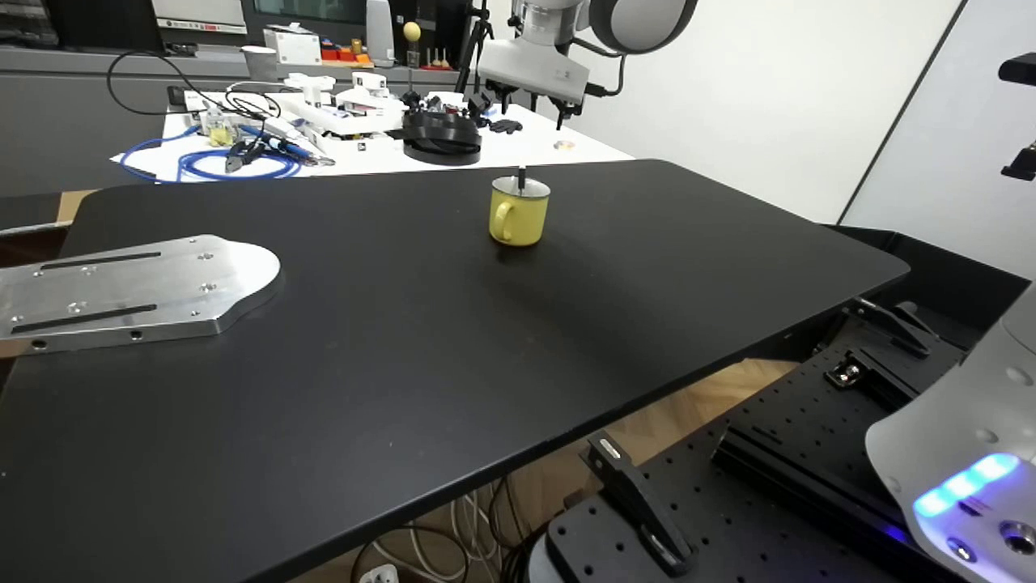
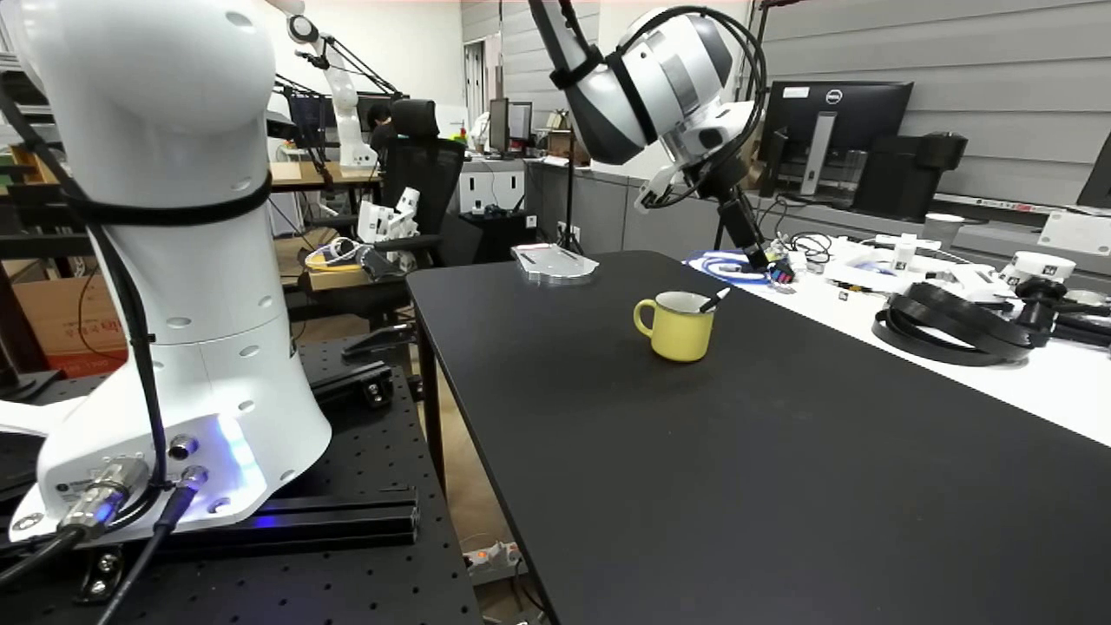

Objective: Put the pen in the cup

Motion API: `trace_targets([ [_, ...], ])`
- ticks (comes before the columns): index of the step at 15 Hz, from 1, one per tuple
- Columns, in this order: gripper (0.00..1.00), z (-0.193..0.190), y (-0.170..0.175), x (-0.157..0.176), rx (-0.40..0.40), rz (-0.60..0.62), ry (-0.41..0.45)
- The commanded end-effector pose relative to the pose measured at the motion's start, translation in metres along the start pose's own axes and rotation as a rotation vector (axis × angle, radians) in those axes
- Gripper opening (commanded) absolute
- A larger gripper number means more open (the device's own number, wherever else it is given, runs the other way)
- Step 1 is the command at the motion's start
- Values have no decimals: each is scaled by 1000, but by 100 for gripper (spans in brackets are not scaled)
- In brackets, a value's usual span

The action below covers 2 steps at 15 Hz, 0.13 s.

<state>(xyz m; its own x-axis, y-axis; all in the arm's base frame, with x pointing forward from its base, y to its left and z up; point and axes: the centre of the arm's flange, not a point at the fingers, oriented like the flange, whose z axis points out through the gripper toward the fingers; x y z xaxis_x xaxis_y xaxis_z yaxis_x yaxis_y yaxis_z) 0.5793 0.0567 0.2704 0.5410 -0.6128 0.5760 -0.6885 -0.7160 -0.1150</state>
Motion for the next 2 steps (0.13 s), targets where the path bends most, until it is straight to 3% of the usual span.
trace_targets([
  [1, 100, 1, 0, -2, -1, -3, -2],
  [2, 100, 2, 0, -3, -2, -5, -3],
])
